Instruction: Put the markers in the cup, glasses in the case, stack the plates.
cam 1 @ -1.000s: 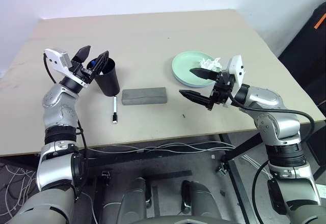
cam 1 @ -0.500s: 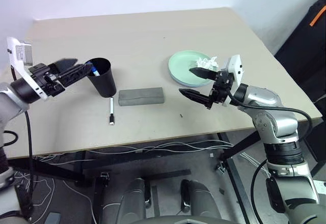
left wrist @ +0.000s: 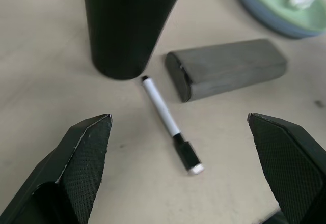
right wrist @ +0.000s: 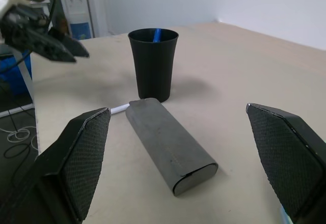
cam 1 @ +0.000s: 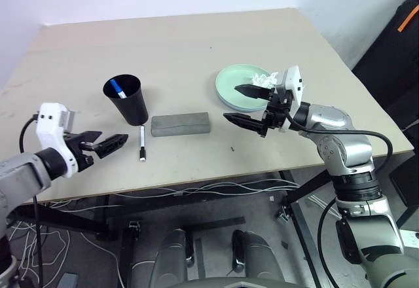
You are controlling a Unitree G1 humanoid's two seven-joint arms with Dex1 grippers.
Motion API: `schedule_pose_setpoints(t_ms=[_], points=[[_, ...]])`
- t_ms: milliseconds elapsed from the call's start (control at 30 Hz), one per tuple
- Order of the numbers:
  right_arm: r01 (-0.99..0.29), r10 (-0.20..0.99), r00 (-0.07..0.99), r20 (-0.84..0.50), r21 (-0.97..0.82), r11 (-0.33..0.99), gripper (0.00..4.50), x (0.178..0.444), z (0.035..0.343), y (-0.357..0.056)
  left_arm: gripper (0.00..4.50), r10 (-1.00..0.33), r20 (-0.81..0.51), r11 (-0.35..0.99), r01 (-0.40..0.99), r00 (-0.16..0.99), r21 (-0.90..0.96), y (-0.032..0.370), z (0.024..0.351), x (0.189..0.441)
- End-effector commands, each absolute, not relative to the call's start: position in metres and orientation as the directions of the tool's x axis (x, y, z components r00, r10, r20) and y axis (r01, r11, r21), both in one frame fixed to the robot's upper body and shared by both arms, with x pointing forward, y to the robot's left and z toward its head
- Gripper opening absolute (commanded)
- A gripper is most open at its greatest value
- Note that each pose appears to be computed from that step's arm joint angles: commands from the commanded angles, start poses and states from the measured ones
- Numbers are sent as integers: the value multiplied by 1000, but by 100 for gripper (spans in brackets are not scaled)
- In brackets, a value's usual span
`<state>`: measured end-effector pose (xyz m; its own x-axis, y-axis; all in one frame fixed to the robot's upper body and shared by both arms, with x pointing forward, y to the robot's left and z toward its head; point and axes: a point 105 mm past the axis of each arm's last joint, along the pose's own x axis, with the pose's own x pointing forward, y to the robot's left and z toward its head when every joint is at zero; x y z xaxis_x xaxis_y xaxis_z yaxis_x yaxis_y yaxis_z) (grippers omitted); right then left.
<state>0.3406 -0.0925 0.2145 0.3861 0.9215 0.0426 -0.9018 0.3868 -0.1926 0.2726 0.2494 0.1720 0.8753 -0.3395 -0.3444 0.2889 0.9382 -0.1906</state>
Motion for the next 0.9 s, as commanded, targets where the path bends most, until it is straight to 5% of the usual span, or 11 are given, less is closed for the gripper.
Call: schedule_pose_setpoints(t_ms=[33,367,667,767,900], points=[[-895,926,371,73,-239,377,450,338,226,-91,448,-248,-394,969,219,885,-116,245,159,278],[-887,919,389,70,-243,394,450,336,224,-93,448,-162,-451,987,135,878,-92,217,133,315],[-872,905,419,74,-246,424,450,335,224,-98,448,-68,-619,998,59,782,-34,219,113,315],[-870,903,423,76,-246,428,450,334,223,-98,394,0,-661,999,23,750,26,232,113,316],[-867,901,427,80,-246,433,450,335,223,-98,263,44,-691,998,-1,722,62,242,113,315]])
